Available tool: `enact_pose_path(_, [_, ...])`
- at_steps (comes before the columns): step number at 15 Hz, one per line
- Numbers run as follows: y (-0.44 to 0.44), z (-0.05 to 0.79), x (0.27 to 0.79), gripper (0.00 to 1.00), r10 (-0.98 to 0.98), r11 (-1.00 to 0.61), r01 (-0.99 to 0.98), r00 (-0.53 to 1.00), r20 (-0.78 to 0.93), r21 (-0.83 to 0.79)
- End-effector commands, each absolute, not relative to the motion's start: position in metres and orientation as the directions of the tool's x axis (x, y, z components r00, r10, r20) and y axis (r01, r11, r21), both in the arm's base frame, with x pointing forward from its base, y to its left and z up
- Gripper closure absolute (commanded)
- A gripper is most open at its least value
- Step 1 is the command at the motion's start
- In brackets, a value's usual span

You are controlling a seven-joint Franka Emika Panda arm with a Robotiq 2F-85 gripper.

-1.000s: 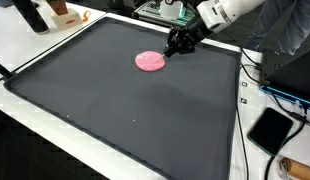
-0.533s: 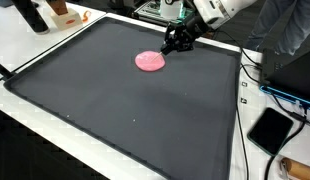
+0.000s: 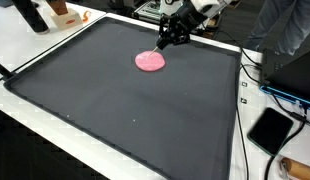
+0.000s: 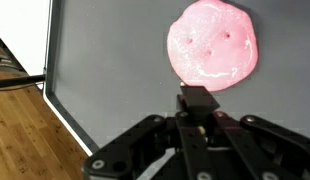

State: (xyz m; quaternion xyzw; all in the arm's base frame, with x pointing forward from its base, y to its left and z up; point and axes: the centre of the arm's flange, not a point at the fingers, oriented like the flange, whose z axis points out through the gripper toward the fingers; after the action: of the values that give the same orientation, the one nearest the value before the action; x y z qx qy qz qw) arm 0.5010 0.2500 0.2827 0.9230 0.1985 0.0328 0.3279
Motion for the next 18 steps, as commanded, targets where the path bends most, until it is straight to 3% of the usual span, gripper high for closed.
enact_pose_path(1, [0.236, 0.309, 0.500, 0.97, 0.404, -0.748, 0.396, 0.908, -0.107, 0.532])
enact_pose_path(18, [0.178, 0.431, 0.529, 0.97, 0.504, -0.847, 0.518, 0.854, -0.127, 0.121])
